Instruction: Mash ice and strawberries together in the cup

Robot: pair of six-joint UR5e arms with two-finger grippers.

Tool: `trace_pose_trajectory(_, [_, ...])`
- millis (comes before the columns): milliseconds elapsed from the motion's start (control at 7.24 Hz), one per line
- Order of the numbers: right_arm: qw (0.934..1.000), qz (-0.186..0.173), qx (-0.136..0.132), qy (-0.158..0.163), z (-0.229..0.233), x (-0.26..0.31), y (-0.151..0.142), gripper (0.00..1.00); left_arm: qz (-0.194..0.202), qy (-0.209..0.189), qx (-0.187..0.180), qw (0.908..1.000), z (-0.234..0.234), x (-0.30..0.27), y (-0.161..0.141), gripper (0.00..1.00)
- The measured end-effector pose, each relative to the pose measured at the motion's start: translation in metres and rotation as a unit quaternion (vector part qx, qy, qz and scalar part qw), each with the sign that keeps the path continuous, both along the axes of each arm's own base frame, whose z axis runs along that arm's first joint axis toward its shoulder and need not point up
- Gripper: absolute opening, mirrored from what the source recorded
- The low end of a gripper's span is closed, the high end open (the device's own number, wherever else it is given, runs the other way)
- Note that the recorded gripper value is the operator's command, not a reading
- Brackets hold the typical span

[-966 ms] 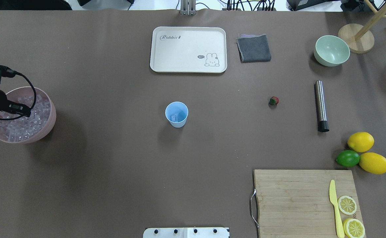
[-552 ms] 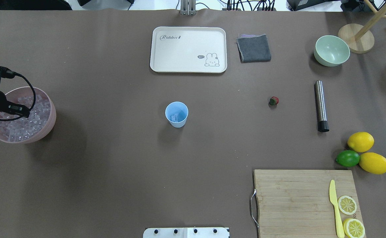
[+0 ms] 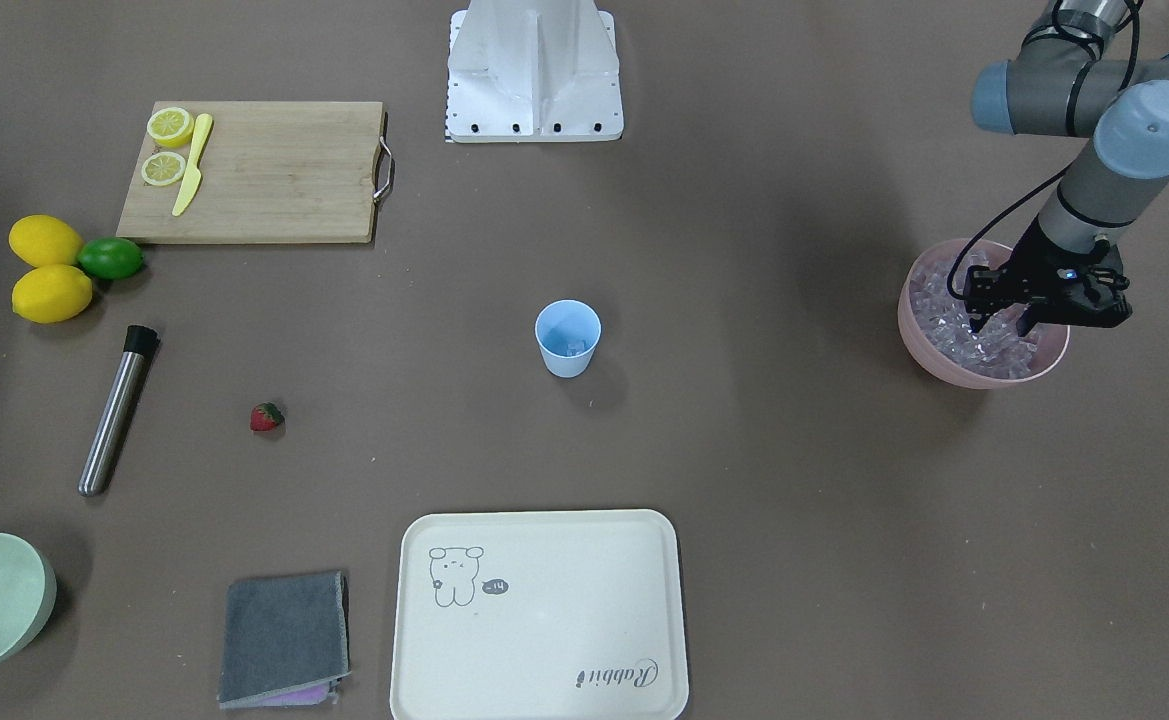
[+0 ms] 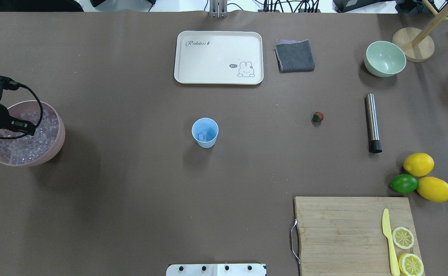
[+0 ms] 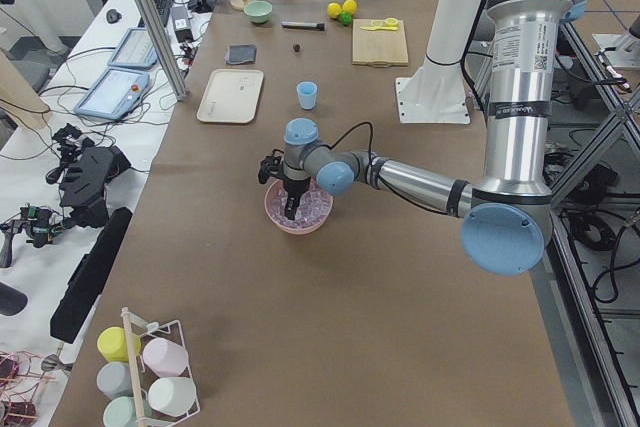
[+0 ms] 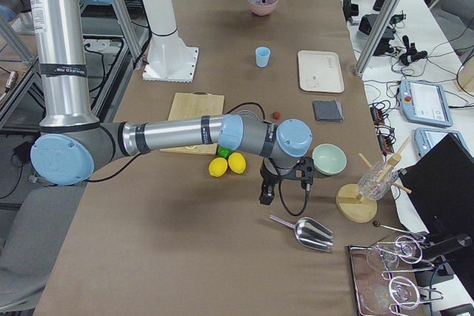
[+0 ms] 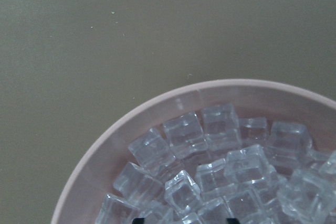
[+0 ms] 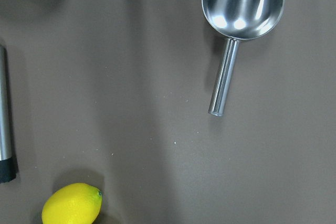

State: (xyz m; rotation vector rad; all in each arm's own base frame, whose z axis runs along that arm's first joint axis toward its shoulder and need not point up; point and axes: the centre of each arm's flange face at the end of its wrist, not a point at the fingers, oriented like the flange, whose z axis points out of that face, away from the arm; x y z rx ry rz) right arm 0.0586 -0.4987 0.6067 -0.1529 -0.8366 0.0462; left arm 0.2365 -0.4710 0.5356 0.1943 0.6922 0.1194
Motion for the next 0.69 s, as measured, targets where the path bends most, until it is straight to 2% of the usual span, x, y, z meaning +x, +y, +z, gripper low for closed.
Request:
trace_pose_trajectory(138, [1.0,0.0,0.0,0.0,0.0,0.0,0.0,1.0,0.0,-0.001,0.001,1.0,0.0003,0.0002,-0.0001,0.45])
trace_pose_trajectory(276, [1.0,0.0,0.0,0.0,0.0,0.0,0.0,1.0,-0.001,-0.003,0.002,1.0,0.001,0.0007,0.0003,0.35])
trace_pose_trajectory(552, [1.0,0.0,0.0,0.0,-0.0004,0.0,-0.0004,1.0,0.0,-0.004,0.003,1.0,0.0012,0.0017,0.0011,0.06])
trace_pose_trajectory(690, [1.0,0.0,0.001,0.0,-0.0007,0.0,-0.0006,1.0,0.0,-0.003,0.004,1.0,-0.0002,0.002,0.0009,0.0])
